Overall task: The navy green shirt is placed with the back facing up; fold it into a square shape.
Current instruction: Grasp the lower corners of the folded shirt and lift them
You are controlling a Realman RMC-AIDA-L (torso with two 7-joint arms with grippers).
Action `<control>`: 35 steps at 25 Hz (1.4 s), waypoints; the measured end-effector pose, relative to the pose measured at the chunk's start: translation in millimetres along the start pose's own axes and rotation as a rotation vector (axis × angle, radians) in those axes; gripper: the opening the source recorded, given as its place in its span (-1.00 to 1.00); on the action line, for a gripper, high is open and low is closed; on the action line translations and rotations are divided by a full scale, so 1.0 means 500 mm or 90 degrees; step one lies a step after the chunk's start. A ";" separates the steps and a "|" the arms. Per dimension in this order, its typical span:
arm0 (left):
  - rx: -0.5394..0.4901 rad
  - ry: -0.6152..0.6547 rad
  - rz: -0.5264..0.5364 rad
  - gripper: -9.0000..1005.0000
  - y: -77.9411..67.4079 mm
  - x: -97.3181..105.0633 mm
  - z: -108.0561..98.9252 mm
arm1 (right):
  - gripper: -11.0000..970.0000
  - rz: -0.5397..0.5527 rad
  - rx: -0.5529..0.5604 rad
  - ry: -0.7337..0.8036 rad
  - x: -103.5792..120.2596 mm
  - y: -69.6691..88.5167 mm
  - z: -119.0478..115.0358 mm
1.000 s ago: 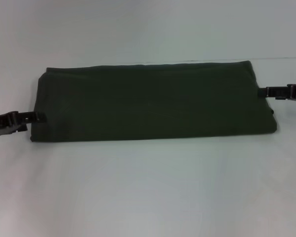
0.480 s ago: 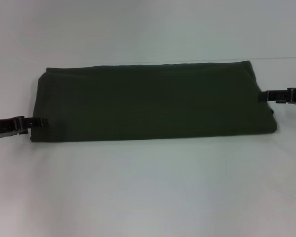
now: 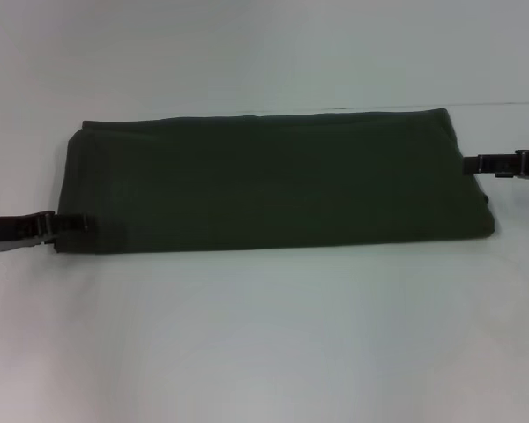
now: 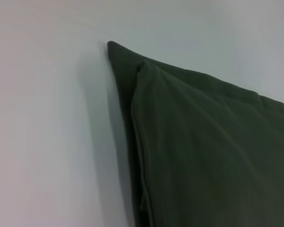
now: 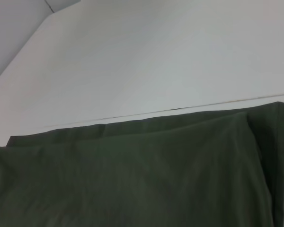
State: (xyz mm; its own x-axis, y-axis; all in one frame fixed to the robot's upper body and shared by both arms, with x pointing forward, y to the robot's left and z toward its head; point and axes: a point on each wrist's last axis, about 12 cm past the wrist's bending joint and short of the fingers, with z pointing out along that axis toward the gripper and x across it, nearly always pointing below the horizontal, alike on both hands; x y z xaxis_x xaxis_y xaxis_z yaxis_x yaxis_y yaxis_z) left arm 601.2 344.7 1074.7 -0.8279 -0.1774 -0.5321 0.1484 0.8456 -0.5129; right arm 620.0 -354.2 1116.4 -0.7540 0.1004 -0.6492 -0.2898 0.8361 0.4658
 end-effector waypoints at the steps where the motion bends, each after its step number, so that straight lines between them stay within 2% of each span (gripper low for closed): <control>1: 0.000 0.000 0.000 0.60 0.000 0.000 0.000 | 0.63 -0.001 0.001 -0.001 -0.001 0.000 0.000; 15: -0.007 0.001 0.008 0.57 -0.001 -0.003 0.003 | 0.62 0.001 0.000 0.000 -0.001 0.002 0.004; 21: -0.008 0.001 0.007 0.24 0.000 -0.002 0.002 | 0.62 0.002 0.001 0.000 -0.001 0.001 0.004; 23: -0.008 0.001 0.007 -0.09 0.000 -0.002 0.002 | 0.62 0.002 0.001 0.000 -0.001 0.001 0.004; 35: -0.040 0.024 0.010 -0.52 0.004 0.001 0.011 | 0.62 0.005 -0.001 0.001 -0.002 0.002 0.005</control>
State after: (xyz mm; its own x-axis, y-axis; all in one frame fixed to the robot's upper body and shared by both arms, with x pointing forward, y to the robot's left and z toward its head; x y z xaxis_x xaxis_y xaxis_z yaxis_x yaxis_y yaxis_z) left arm 604.0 343.5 1069.6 -0.8457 -0.1451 -0.5135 0.1288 0.8783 -0.4604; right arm 622.0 -351.9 1116.1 -0.7572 0.1054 -0.6446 -0.2854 0.8343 0.4717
